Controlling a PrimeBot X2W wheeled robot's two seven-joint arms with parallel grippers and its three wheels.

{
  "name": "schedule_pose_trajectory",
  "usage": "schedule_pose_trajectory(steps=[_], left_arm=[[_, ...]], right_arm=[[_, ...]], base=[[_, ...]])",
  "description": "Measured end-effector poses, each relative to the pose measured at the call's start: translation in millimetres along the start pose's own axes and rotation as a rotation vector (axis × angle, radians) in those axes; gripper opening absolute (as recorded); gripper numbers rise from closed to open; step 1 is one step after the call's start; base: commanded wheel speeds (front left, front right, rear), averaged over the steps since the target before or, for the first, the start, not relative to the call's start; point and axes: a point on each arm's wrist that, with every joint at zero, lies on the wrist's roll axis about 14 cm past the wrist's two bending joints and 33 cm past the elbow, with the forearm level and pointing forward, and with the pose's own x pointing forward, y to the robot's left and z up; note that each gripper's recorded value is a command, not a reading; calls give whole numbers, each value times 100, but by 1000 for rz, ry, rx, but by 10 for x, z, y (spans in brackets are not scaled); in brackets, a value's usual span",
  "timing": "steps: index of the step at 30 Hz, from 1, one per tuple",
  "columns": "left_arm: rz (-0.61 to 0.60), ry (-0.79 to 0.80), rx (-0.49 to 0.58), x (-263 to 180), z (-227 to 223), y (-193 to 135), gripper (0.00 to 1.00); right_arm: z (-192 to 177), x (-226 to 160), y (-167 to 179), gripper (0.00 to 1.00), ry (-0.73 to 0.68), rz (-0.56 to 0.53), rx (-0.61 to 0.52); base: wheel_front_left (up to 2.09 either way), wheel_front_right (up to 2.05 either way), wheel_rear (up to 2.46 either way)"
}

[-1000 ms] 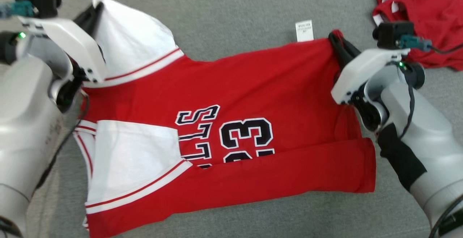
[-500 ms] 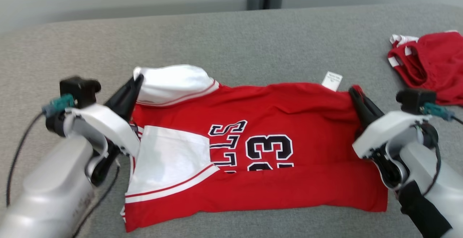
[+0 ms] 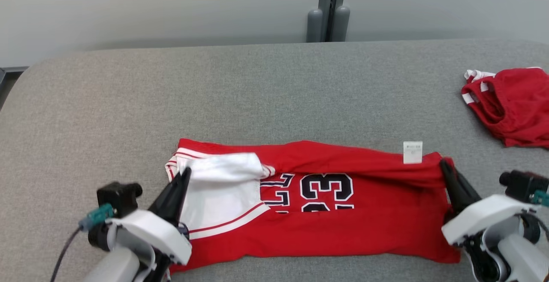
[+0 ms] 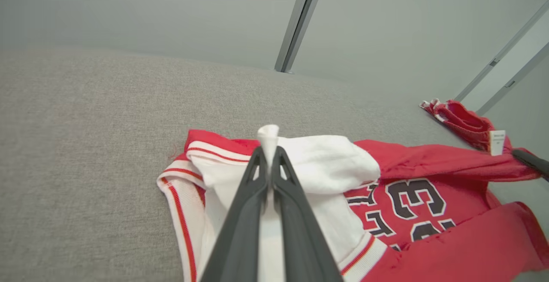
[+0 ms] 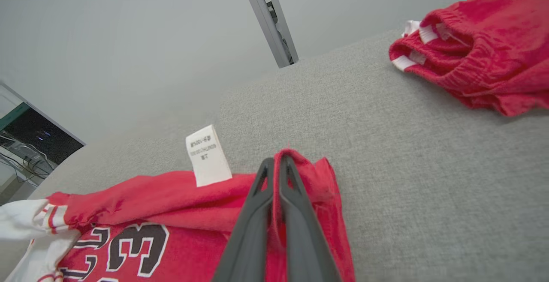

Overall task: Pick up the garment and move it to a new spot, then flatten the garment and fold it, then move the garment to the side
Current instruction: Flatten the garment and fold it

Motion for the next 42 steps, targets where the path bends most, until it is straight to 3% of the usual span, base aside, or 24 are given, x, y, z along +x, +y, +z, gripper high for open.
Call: schedule_pose_trajectory(steps=[6, 7, 8, 9, 17, 25, 33, 42], left_arm=[[49, 35, -52, -235, -282, -2, 0], [55, 37, -67, -264, -316, -12, 0], [62, 49, -60, -321, -386, -24, 42], [66, 48, -37, -344, -390, -10, 100], [173, -137, 17, -525, 82, 203, 100], [299, -320, 50, -868, 495, 446, 100], [394, -363, 66, -1141, 518, 645, 100], [410, -348, 108, -1227, 462, 671, 100]], right_arm=[[-153, -232, -71, 0, 24, -27, 2], [-164, -261, -86, 49, 25, -33, 5], [-189, -309, -105, 100, 30, -40, 1], [-199, -330, -108, 100, 31, -42, 0], [-168, -479, -163, 100, 20, -55, -23], [-219, -456, -263, 100, 98, -81, -69], [-369, -319, -298, 100, 198, -123, -65], [-729, -334, -266, 97, 326, -155, -33]], base=[[0, 0, 0], [0, 0, 0], [0, 0, 0], [0, 0, 0], [0, 0, 0], [0, 0, 0], [0, 0, 0], [0, 0, 0]])
